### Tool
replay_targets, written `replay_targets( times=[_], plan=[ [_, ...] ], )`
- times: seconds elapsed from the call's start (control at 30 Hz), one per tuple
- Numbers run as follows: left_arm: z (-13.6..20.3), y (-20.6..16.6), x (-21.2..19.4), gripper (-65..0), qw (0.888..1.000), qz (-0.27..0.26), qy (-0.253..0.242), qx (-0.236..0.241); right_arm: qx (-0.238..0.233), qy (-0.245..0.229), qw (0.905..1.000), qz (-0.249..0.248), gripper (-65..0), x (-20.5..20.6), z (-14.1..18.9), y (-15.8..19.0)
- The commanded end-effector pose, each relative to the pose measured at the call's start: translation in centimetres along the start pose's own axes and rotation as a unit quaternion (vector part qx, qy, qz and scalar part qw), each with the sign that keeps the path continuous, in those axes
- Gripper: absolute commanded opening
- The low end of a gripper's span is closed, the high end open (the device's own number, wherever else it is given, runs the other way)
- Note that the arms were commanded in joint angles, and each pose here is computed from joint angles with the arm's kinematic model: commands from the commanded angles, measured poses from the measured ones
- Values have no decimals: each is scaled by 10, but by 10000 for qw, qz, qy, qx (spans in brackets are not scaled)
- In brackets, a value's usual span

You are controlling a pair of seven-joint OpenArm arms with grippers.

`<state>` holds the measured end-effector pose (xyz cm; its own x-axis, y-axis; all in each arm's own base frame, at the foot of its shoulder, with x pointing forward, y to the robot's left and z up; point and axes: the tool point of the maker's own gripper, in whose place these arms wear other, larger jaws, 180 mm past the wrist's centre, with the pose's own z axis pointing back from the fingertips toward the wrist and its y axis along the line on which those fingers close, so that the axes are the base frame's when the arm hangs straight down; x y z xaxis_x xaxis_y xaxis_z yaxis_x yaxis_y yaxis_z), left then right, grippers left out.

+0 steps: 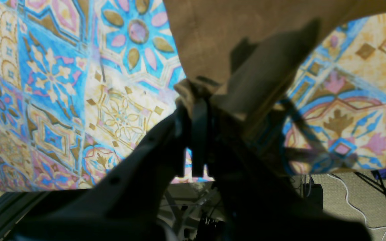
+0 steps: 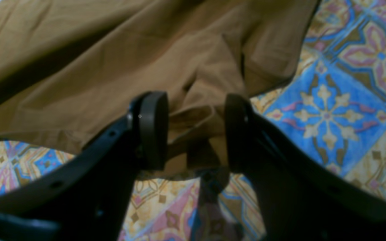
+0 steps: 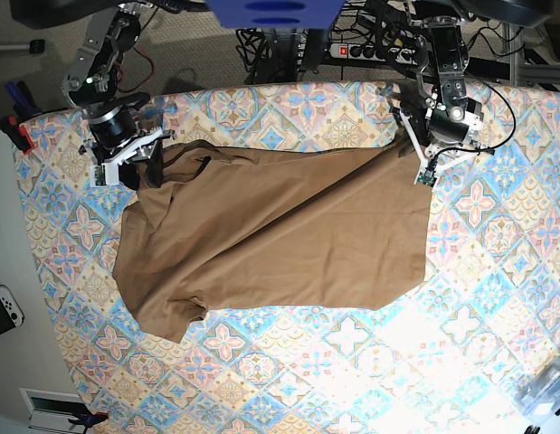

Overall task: Layout the t-shirt on the table in an organized manner, then fold the t-shirt properly
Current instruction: 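Release the shirt with the right gripper and move it outward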

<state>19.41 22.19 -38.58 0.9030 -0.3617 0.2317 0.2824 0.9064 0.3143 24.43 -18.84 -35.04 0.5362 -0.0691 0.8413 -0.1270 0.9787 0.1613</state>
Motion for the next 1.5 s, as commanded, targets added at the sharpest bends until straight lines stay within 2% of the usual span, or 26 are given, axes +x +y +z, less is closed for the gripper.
replay_targets(
  times=[0.0, 0.13, 0.4, 0.7, 0.8, 0.97, 1.3, 1.47],
  plan=[
    [4, 6, 5, -650, 9999, 12, -95, 110, 32, -240, 9997, 62, -389, 14, 2, -1],
    [4, 6, 6, -650, 9999, 18, -116, 102, 39, -235, 9997, 55, -389, 14, 1, -1],
    [4, 7, 7, -650, 9999, 21, -126, 115, 46, 151, 9995, -266, -389, -20, -7, -7],
    [4, 7, 7, -650, 9998, 19, -123, 121, 61, 199, 9994, -287, -390, -23, -8, -6],
    [4, 7, 7, -650, 9998, 19, -123, 121, 98, 212, 9993, -285, -446, -24, -9, -3],
    [4, 6, 8, -650, 9999, 22, -130, 108, 384, 281, 9986, -221, -650, -26, -16, 17],
    [4, 7, 7, -650, 9999, 21, -126, 115, 352, 199, 9991, -135, -650, -19, -11, 17],
    [4, 7, 7, -650, 9999, 21, -126, 115, 325, 571, 9976, -224, -650, -51, 6, 18]
  ],
)
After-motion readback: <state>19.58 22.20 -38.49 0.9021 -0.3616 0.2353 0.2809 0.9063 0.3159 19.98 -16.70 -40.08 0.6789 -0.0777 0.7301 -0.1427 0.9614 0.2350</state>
